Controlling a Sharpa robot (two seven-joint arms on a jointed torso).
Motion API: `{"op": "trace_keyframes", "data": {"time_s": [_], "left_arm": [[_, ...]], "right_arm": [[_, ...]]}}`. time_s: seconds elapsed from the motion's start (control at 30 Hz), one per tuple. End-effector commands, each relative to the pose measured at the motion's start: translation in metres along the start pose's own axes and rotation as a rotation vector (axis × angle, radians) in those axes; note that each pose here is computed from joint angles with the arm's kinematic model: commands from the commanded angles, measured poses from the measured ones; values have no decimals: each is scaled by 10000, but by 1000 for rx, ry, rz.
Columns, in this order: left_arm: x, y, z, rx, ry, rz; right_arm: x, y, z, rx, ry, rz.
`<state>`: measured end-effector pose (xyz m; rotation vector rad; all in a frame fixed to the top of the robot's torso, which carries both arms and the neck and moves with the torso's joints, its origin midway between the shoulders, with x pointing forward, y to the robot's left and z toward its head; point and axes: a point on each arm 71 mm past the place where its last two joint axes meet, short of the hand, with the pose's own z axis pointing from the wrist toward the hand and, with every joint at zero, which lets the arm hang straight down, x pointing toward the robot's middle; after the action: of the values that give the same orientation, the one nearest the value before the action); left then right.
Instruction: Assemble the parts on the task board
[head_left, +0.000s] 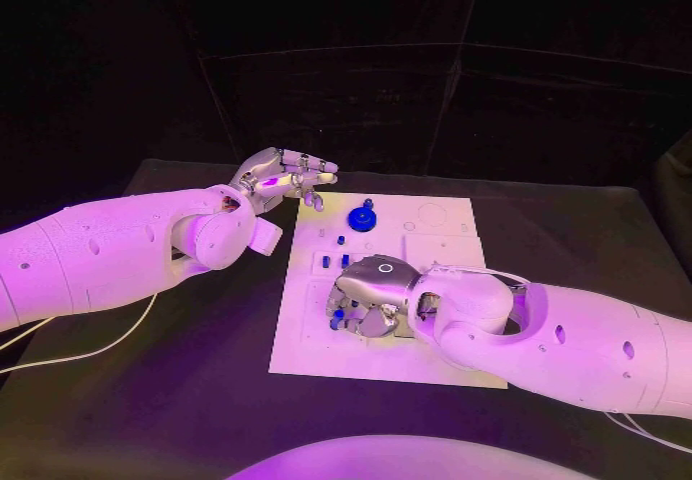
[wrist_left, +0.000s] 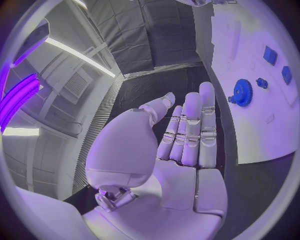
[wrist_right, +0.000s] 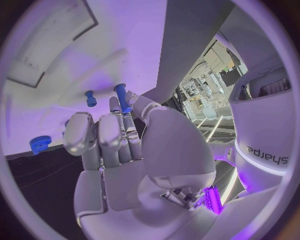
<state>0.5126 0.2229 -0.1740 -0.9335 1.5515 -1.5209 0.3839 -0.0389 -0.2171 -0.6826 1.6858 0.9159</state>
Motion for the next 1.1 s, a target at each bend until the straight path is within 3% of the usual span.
{"op": "trace_keyframes", "data": {"time_s": [0.03,0.4,0.73,0.9,1.0,1.1], "left_arm": [[10,-16,4,8,9,-6],[9,-15,1,7,9,-6],[4,-14,0,5,9,-6],[0,-13,-3,3,10,-7],[-4,-12,-6,2,9,-7],[-7,-11,-8,2,8,-6]], "right_arm": [[-4,32,11,-14,1,-18],[-14,50,13,-23,-28,-20],[-110,10,-112,-46,-163,31],[-181,-121,-375,-19,-243,139],[-213,-290,-616,61,-271,269],[-227,-496,-878,176,-264,403]]}}
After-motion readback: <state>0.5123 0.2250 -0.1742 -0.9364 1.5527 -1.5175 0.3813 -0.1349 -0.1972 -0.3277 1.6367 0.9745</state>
